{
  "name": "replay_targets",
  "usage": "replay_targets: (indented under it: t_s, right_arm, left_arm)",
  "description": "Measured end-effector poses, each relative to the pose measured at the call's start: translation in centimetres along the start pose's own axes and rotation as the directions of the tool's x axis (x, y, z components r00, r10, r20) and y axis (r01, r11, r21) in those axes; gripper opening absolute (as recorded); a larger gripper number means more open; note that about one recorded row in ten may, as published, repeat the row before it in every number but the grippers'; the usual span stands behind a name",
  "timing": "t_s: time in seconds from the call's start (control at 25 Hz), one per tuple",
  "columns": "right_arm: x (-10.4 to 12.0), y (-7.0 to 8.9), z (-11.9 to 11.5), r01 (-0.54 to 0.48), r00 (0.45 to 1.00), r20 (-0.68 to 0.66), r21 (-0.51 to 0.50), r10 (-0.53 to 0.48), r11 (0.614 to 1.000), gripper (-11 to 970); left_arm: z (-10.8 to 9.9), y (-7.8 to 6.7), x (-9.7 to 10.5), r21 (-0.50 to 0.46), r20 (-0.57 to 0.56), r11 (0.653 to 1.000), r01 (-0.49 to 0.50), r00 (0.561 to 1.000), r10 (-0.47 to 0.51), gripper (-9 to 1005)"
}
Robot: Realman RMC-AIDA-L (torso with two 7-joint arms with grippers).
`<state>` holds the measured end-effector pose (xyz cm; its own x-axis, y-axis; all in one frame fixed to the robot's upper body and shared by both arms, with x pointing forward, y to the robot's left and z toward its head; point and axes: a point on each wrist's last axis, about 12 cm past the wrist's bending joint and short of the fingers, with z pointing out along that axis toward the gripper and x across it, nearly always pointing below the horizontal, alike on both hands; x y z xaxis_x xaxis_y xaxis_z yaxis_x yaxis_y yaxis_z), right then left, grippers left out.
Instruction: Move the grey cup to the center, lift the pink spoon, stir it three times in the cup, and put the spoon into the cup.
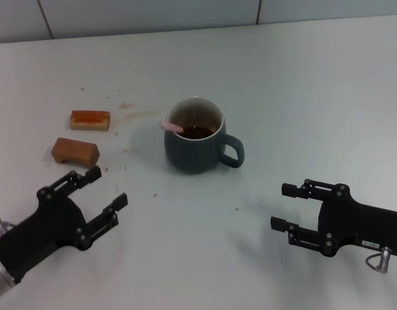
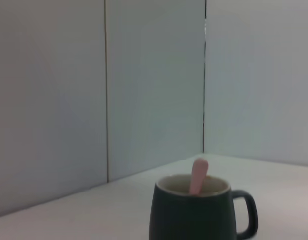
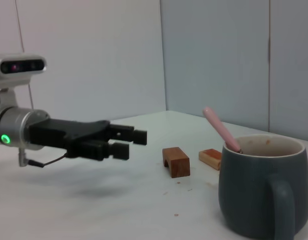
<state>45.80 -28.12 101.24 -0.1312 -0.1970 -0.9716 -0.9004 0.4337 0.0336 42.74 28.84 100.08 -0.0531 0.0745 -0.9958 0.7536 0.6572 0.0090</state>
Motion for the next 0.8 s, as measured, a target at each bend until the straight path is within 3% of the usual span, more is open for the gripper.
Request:
replay_targets:
  t_s: [0.32,0.44,0.6,0.8]
  right_arm:
    - [-0.2,-0.2,0.1,0.006,1.0,0.002,-0.004,-0.006,1.0,643]
    - [-0.2,-0.2,0.2,0.002,1.0,0.003,-0.005,-0.002,1.0,643]
    - [-0.2,-0.1,0.1,0.0,1.0,0.003,-0.005,0.0,1.0,643]
    - [-0.2,-0.1,0.1,0.0,1.0,0.003,-0.005,0.0,1.0,643]
  left_arm:
    - [-0.2,-0.1,1.1,-0.051,-0.06,0.995,0.086,0.994,-0.089,719]
    - [-0.2,0.0,0.9,-0.058,-0.047,0.996,0.073,0.996,-0.076,722]
    - [-0.3,-0.1,1.0,-0.074,-0.04,0.996,0.043,0.998,-0.046,835]
    - [0.0,0.0,0.9,-0.07,-0.035,0.997,0.039,0.998,-0.042,835]
